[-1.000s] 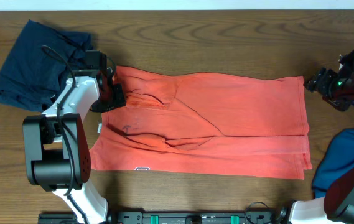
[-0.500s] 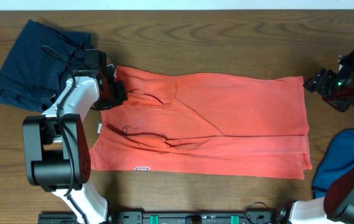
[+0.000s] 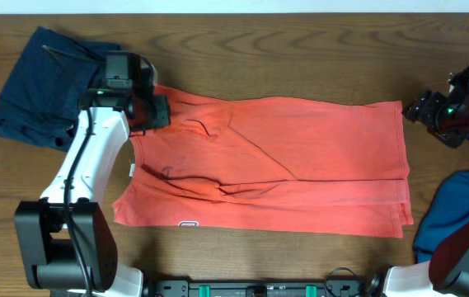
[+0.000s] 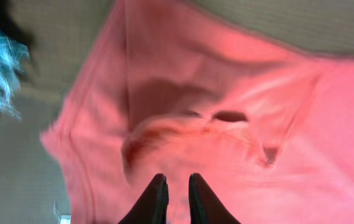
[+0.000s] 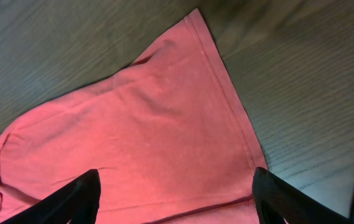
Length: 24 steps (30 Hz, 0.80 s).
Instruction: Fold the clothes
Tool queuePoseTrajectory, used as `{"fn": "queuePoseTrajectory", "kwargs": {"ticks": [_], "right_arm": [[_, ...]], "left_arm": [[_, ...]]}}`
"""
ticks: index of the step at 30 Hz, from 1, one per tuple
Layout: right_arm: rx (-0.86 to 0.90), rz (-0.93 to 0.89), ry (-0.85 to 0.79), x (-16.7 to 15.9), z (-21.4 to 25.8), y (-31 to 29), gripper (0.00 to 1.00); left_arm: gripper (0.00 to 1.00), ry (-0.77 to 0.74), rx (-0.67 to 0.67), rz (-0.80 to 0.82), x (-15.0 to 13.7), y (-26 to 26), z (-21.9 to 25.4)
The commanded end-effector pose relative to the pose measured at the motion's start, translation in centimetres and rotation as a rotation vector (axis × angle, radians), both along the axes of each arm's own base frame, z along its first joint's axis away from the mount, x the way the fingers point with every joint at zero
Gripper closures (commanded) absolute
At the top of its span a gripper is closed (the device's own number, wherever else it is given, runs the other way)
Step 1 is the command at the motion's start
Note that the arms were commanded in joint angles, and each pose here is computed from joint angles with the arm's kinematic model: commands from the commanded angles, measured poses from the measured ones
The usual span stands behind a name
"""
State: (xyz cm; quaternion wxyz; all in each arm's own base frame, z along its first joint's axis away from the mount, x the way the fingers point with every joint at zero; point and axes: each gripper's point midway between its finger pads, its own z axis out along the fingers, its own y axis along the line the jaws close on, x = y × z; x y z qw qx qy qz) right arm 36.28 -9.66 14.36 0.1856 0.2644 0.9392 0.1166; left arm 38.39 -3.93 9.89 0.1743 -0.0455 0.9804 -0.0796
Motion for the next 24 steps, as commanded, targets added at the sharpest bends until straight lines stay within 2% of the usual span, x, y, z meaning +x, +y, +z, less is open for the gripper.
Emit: {"fn": "queuePoseTrajectory", "kwargs": {"ticks": [1, 3, 4, 9, 14, 17, 24], "right_arm": [[-0.011, 0.02, 0.003, 0.1, -0.2, 0.2, 0.24], [-0.012, 0.02, -0.001, 0.2, -0.1, 0.2, 0.23], [-0.013, 0.02, -0.002, 0.2, -0.1, 0.2, 0.23], [-0.012, 0.02, -0.001, 0.2, -0.1, 0.2, 0.23], [-0.012, 0.02, 0.0, 0.1, -0.2, 0.2, 0.23], [-0.011, 0.02, 0.001, 0.1, -0.2, 0.2, 0.23], [-0.011, 0.021, 0.002, 0.1, -0.2, 0.2, 0.22]], "left_arm": [[0.85, 0.043, 0.12, 0.011, -0.8, 1.7, -0.6], [0.83, 0.061, 0.113, 0.007, -1.3, 1.6, -0.7], [0.77, 0.065, 0.094, -0.002, -1.3, 1.2, -0.8], [0.69, 0.035, -0.098, -0.146, -1.2, -4.3, -0.1], [0.67, 0.031, -0.071, -0.306, -1.8, -8.9, -1.5], [0.67, 0.058, -0.011, -0.352, -2.2, -10.4, -3.7], [0.64, 0.082, 0.001, -0.419, -2.0, -13.4, -7.6]]}}
